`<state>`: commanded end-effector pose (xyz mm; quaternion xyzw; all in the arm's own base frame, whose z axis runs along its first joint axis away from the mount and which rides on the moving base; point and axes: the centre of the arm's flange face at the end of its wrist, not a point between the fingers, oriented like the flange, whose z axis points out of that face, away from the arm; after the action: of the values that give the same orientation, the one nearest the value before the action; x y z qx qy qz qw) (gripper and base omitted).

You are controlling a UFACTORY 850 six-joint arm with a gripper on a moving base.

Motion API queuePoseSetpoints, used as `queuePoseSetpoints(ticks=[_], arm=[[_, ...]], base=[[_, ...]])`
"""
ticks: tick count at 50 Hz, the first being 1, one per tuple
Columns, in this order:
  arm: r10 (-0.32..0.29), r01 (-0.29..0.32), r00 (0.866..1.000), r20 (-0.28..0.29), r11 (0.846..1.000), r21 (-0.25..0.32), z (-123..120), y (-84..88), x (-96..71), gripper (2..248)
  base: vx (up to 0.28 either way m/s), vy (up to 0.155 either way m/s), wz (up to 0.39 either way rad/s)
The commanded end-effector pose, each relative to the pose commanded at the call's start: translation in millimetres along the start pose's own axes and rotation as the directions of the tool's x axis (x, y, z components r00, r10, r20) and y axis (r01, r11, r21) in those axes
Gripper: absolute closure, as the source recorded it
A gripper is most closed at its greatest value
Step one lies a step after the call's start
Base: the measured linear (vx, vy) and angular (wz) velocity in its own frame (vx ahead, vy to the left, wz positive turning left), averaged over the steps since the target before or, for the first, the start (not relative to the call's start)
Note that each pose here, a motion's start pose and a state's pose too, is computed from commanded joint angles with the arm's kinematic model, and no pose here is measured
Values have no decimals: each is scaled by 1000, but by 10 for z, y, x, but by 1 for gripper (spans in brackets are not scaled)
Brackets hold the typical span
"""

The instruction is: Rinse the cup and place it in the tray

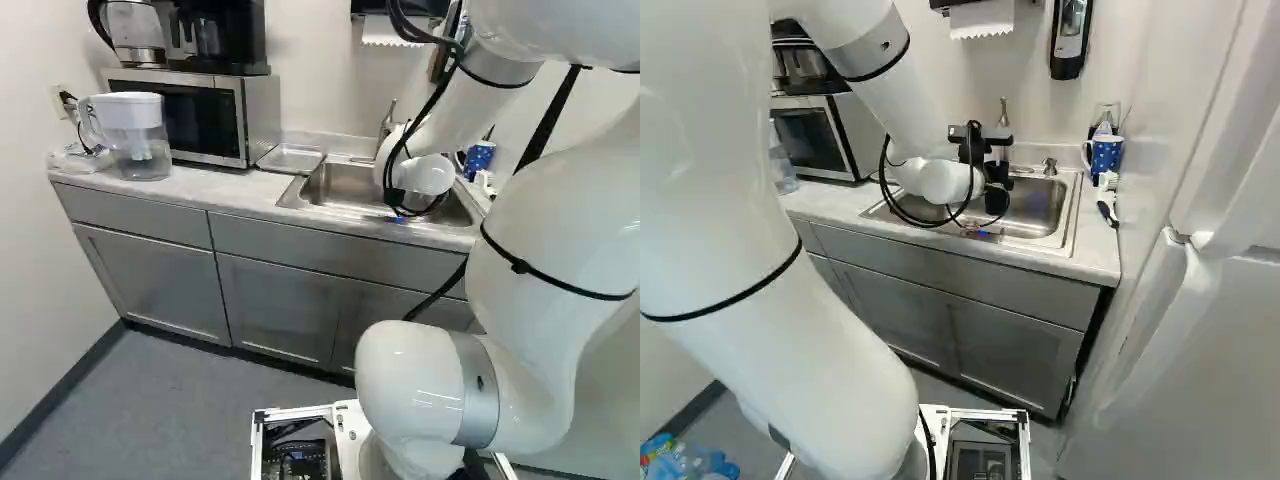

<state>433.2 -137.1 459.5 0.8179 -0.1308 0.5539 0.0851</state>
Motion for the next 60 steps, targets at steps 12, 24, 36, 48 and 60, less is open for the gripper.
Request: queuePoseSetpoints(ticks=[12, 24, 36, 48, 60], arm=[[0, 0, 1000, 0, 1000, 0, 0, 0, 0, 127], [0, 0, 1000, 0, 1000, 0, 0, 0, 0, 127], [0, 0, 1000, 0, 1000, 0, 0, 0, 0, 127], [0, 0, 1000, 0, 1000, 0, 0, 0, 0, 127], [0, 0, 1000, 0, 1000, 0, 0, 0, 0, 127]], base=[[0, 0, 0], [0, 0, 0], [0, 0, 0], [0, 0, 0], [0, 0, 0]])
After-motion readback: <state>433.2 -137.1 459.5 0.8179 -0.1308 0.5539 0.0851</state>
